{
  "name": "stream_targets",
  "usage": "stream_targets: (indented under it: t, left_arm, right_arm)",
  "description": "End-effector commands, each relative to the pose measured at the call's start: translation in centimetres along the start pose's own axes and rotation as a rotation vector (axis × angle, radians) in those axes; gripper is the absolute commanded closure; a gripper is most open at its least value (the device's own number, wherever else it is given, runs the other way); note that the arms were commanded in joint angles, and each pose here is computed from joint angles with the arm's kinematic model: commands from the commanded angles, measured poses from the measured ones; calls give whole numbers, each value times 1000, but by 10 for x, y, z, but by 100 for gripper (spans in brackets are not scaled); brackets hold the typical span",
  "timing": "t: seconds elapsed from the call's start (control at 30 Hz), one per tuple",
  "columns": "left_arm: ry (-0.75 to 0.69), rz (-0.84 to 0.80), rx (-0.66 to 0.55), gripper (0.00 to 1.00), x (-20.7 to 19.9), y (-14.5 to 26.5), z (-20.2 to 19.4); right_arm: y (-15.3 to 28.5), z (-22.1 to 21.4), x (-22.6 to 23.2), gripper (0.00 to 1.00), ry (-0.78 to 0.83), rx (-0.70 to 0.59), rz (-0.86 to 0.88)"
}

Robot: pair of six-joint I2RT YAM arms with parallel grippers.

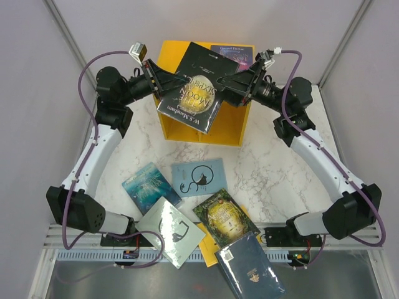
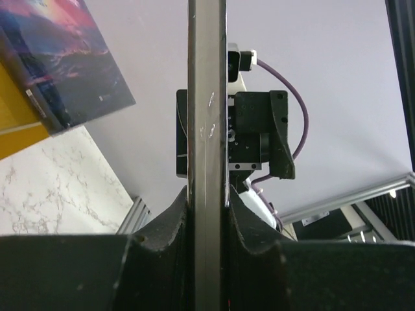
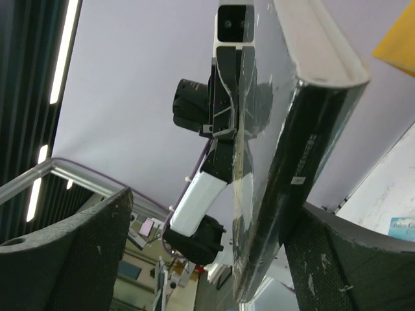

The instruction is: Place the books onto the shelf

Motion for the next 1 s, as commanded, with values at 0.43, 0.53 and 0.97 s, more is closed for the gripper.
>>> stream_targets:
  t: [0.43,0.53,0.97]
  left_arm:
    - [-3,-25,-181,98,-34,-100,11]
    - [-42,35,-129,87,-28,-105,13]
    - [-109,260,-32,2,8,-56,7]
  right_arm:
    - [-17,68,-1,100,73,-107,-147]
    - [4,101,-3,100,72,-174,-176]
    - [6,179,-41,100,-51,-33,-302]
Point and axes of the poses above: each gripper's point midway between its finger pads, its own y axis back along the fingers, its own x axis along the line the jaws close on, z = x × y, the point moved 9 cm from there along y, back along the fingers, and after that the axes turned 2 degrees about -y, right-handed, at the moved point
